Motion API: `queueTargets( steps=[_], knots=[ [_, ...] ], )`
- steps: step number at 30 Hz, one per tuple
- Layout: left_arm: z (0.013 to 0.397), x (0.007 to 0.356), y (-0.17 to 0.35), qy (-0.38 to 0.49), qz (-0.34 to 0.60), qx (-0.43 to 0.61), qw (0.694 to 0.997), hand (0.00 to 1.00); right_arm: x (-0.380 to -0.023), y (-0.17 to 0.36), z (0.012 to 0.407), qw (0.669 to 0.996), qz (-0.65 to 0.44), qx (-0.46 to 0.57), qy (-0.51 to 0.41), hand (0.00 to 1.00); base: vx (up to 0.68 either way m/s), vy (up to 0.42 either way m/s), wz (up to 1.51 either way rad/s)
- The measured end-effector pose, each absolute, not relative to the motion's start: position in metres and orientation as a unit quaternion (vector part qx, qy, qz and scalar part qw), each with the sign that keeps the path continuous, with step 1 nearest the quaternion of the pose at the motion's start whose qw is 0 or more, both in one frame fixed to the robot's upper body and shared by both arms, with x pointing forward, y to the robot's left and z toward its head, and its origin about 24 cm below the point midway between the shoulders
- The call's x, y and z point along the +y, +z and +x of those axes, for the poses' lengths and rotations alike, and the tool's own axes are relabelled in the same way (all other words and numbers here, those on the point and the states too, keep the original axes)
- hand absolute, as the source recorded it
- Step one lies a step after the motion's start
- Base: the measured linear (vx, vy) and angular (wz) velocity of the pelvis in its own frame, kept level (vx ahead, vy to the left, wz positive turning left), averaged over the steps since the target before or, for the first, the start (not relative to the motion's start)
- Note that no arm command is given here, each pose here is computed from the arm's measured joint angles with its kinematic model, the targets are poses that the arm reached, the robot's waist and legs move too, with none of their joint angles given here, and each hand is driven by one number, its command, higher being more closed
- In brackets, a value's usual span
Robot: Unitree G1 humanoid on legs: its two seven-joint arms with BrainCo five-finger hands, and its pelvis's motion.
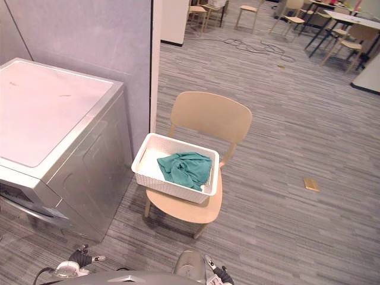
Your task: Pick up the laundry basket with both hands and put the clothes into the washing machine.
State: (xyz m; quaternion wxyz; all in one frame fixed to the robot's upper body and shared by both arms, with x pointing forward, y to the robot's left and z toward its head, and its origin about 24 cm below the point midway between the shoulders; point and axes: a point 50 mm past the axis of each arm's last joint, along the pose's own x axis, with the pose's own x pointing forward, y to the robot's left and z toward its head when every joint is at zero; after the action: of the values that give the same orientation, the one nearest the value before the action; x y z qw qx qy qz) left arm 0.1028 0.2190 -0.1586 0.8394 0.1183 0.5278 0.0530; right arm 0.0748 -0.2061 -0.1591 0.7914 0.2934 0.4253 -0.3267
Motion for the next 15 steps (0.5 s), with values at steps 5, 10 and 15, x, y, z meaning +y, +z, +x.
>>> queueTargets(
  steps=[5, 10, 15],
  knots=[
    [0.101, 0.217, -0.159, 0.046, 0.124, 0.528, 0.839, 0.0, -0.223, -0.123, 0.114, 0.85, 0.278, 0.307, -0.325, 0.0, 0.19, -0.329, 0.33],
    [0.104, 0.168, -0.165, -0.011, 0.1, 0.52, 0.848, 0.0, -0.26, -0.046, 0.16, 0.931, 0.143, 0.142, -0.304, 0.0, 0.13, -0.209, 0.44],
    [0.109, 0.172, -0.161, -0.032, 0.136, 0.502, 0.853, 0.0, -0.241, 0.019, 0.203, 0.971, 0.045, 0.003, -0.233, 0.0, -0.04, -0.023, 0.07]
  ],
)
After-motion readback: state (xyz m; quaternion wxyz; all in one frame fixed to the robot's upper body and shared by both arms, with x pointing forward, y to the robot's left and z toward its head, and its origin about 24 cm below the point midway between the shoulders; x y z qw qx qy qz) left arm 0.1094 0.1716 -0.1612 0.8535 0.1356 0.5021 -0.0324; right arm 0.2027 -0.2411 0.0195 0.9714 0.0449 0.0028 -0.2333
